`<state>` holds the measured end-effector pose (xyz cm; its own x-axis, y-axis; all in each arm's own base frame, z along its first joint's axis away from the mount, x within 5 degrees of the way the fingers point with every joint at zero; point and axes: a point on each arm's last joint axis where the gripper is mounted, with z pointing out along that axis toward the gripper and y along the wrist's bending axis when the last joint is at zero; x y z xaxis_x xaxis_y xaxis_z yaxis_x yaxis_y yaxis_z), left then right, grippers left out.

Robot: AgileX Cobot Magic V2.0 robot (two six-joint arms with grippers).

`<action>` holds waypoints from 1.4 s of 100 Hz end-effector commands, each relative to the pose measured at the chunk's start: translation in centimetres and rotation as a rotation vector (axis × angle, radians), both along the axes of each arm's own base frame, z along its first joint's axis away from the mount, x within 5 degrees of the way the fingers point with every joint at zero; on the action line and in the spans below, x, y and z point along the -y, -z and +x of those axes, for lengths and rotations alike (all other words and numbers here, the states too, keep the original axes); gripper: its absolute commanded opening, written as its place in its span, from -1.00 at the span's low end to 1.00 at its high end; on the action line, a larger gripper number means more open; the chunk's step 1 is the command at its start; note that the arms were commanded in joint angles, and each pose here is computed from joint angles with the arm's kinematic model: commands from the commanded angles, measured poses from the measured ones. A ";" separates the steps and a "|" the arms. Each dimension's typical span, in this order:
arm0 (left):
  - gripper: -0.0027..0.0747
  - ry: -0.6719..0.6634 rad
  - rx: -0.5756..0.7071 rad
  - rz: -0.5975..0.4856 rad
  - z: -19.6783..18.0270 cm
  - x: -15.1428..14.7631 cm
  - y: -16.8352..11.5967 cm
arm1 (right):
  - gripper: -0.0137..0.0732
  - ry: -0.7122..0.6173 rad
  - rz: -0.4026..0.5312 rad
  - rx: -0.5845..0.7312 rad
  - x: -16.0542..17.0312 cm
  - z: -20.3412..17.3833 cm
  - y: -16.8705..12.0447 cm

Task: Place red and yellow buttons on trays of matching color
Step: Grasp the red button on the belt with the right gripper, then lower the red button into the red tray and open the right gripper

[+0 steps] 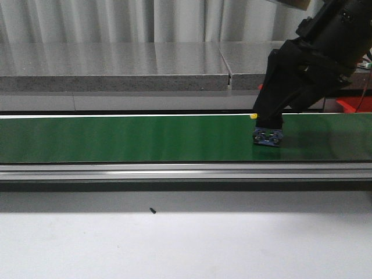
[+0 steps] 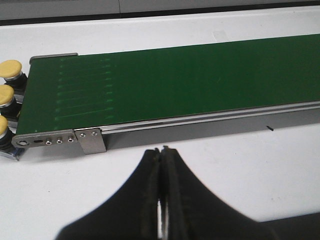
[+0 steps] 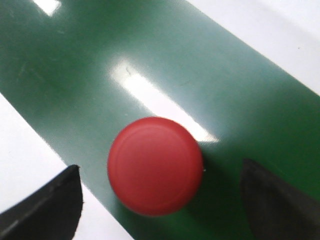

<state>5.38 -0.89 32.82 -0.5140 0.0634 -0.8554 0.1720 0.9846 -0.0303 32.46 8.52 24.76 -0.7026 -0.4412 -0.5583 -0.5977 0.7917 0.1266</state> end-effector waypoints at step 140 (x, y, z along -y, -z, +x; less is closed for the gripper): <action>-0.98 0.010 0.077 -0.029 0.2 0.2 -1.2 | -0.07 0.656 -0.035 0.345 19.1 1.3 -5.9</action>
<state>5.38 -0.89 32.82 -0.5140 0.0634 -0.8554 0.1720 0.9846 -0.0303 33.45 -9.36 28.37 -0.6964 -0.0290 -0.7171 -0.0621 0.9979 0.0200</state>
